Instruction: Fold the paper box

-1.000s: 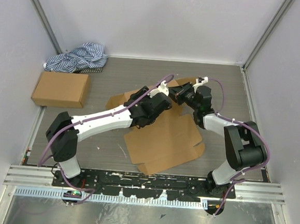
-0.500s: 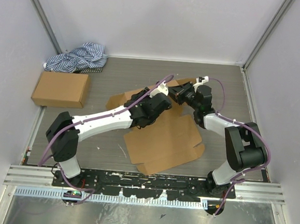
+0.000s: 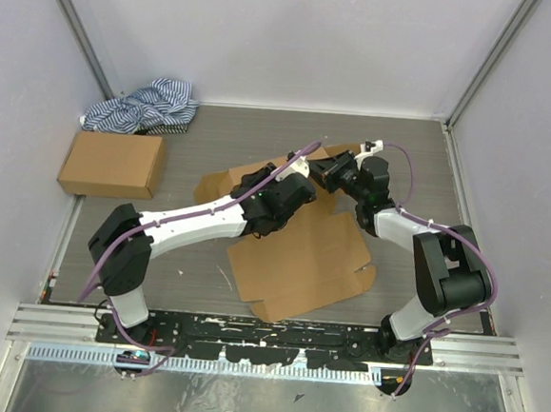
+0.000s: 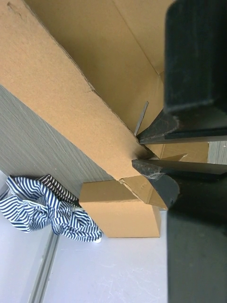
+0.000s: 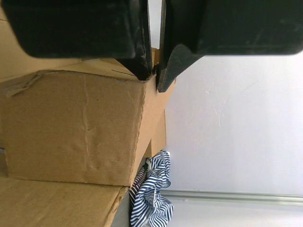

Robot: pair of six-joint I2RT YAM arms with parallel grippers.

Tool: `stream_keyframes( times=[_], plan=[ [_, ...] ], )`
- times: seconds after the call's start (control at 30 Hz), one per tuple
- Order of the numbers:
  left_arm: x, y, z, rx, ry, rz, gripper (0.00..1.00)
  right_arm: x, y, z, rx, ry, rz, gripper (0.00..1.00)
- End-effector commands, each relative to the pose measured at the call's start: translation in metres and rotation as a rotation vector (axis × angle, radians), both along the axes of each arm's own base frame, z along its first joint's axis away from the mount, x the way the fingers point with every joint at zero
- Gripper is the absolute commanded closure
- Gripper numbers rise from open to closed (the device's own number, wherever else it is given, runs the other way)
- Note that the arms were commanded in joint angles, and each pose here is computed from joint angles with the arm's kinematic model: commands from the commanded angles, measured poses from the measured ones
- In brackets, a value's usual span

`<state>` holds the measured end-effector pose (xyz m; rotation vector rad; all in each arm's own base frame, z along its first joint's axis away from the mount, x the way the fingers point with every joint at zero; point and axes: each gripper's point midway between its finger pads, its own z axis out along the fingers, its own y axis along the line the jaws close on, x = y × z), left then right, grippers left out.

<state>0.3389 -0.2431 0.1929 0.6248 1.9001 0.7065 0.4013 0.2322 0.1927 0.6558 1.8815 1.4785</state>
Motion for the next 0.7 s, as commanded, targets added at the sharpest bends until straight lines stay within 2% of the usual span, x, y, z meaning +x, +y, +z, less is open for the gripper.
stream_keyframes(
  times=[0.0,0.13,0.27,0.5,0.67],
  plan=[
    [0.006,0.003,-0.002,-0.011,-0.019,0.019,0.77,-0.002,0.002,0.025,-0.012,-0.08,0.017,0.85],
    [0.006,0.002,-0.002,-0.014,-0.012,0.009,0.83,-0.003,0.003,0.024,-0.02,-0.079,0.023,0.84],
    [0.005,0.003,-0.001,-0.01,-0.016,0.013,0.89,-0.004,0.002,0.023,-0.037,-0.079,0.03,0.76],
    [0.003,0.009,0.005,-0.005,-0.033,0.027,0.9,-0.007,-0.002,0.022,-0.114,-0.078,0.04,0.56],
    [0.003,0.01,0.006,0.013,-0.037,0.032,0.9,-0.017,-0.017,0.02,-0.265,-0.068,0.032,0.51]
  ],
)
